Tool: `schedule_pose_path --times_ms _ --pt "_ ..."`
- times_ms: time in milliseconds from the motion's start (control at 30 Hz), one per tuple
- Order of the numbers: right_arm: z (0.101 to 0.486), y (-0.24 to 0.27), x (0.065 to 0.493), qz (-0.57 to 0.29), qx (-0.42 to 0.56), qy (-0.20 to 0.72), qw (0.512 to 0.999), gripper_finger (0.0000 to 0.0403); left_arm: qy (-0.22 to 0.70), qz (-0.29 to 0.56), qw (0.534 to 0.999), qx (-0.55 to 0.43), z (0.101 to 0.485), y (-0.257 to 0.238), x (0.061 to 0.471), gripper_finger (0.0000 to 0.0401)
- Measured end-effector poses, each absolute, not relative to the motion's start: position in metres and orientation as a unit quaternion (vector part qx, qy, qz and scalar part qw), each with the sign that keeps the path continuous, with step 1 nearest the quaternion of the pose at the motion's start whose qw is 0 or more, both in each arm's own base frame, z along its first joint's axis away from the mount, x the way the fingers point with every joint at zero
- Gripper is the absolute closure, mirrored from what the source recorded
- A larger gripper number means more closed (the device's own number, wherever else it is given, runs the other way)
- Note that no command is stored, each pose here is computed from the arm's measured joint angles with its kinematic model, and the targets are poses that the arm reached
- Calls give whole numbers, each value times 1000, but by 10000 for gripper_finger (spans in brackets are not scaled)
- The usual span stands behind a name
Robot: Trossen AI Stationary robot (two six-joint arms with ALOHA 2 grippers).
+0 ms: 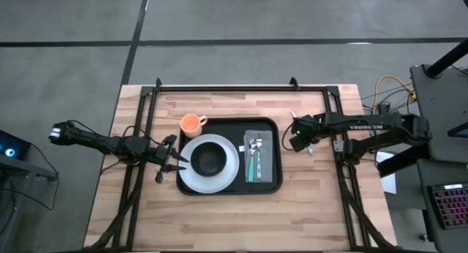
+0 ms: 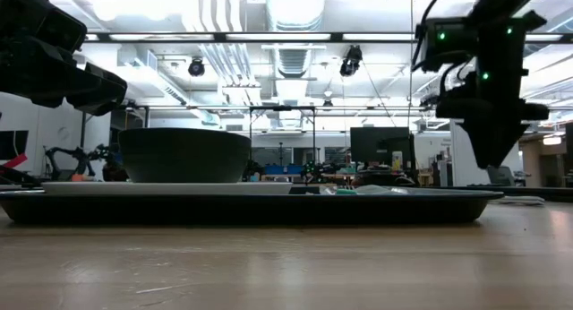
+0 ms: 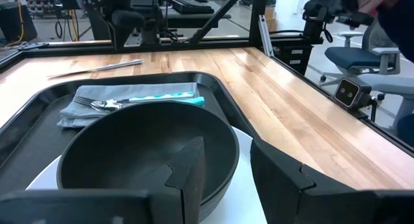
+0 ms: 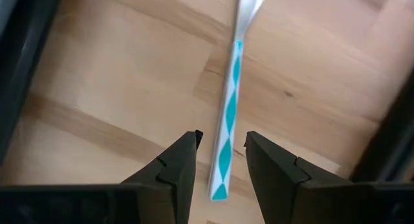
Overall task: Set up tray
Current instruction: Put the white and blue knife to the right of the white and blue fork on the gray napkin on the black serving tray
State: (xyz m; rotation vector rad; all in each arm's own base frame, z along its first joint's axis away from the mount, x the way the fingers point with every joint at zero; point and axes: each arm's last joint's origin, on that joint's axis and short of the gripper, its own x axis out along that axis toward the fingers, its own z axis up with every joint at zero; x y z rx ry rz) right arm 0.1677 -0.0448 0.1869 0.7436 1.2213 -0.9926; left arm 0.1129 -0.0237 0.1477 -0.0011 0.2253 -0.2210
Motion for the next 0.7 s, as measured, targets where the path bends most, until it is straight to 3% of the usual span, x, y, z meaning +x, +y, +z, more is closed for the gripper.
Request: schedule_pose_path --times_ms 700 --pt "146 -68 150 -436 354 521 642 280 112 -110 988 -1 148 -24 113 292"
